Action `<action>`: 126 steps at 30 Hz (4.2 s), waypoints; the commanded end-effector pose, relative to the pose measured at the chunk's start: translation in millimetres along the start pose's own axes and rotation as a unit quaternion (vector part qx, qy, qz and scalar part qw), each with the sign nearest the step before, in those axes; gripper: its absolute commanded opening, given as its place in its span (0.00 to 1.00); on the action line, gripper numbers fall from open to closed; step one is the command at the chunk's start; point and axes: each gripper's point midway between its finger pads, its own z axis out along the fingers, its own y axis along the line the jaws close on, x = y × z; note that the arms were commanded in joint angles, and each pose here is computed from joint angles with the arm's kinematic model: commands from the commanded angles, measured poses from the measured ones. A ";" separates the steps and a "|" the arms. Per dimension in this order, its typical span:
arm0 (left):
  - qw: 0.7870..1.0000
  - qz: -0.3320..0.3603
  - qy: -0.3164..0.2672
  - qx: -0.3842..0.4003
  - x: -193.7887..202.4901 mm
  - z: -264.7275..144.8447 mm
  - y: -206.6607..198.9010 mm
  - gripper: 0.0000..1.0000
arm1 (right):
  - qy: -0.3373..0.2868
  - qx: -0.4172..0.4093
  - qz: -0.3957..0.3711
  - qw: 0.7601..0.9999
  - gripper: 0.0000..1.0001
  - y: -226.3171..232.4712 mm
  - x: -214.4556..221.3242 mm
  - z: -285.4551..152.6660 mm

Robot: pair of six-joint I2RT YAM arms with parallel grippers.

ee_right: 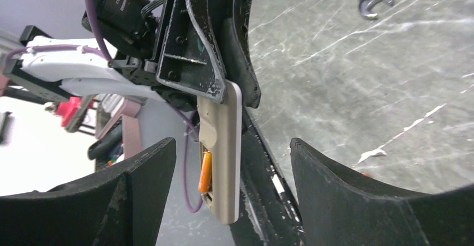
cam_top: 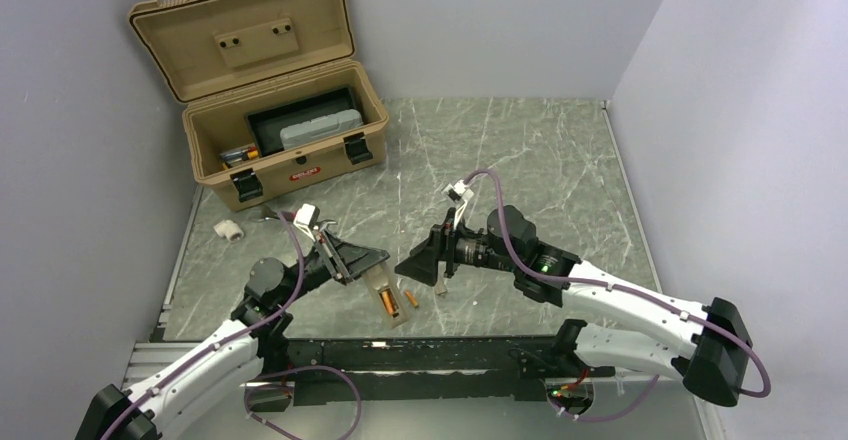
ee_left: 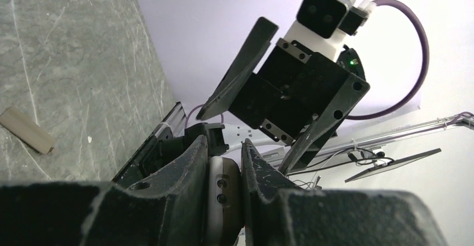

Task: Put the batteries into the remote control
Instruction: Load the battery into the remote control.

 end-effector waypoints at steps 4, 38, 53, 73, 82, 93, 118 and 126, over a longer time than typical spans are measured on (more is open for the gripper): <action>0.997 0.036 -0.005 0.062 -6.9 5.0 -36.2 0.00 | 0.009 -0.085 0.065 0.994 0.78 26.1 4.3 7.1; 0.995 0.039 -0.025 0.090 -17.9 11.6 -53.7 0.00 | 0.038 -0.124 0.093 0.987 0.38 25.4 22.3 26.1; 0.995 0.034 -0.026 0.087 -15.8 8.2 -46.6 0.21 | 0.030 -0.146 0.099 0.984 0.10 34.0 15.9 26.5; 0.997 0.042 0.000 0.065 -4.5 4.9 -30.8 0.42 | 0.031 -0.154 0.110 0.981 0.00 37.8 12.6 28.9; 0.997 0.048 0.009 0.055 -0.1 2.2 -25.7 0.41 | 0.024 -0.148 0.112 0.982 0.00 36.0 9.6 30.1; 0.998 0.055 0.011 0.036 1.0 0.9 -19.6 0.39 | 0.013 -0.141 0.111 0.984 0.00 34.7 3.0 34.8; 0.998 0.059 0.012 0.022 2.4 -1.8 -13.2 0.28 | 0.006 -0.146 0.112 0.983 0.00 36.7 -4.4 41.0; 0.998 0.060 0.010 0.014 1.9 -2.0 -10.5 0.00 | 0.004 -0.139 0.091 0.986 0.25 35.4 -6.5 40.9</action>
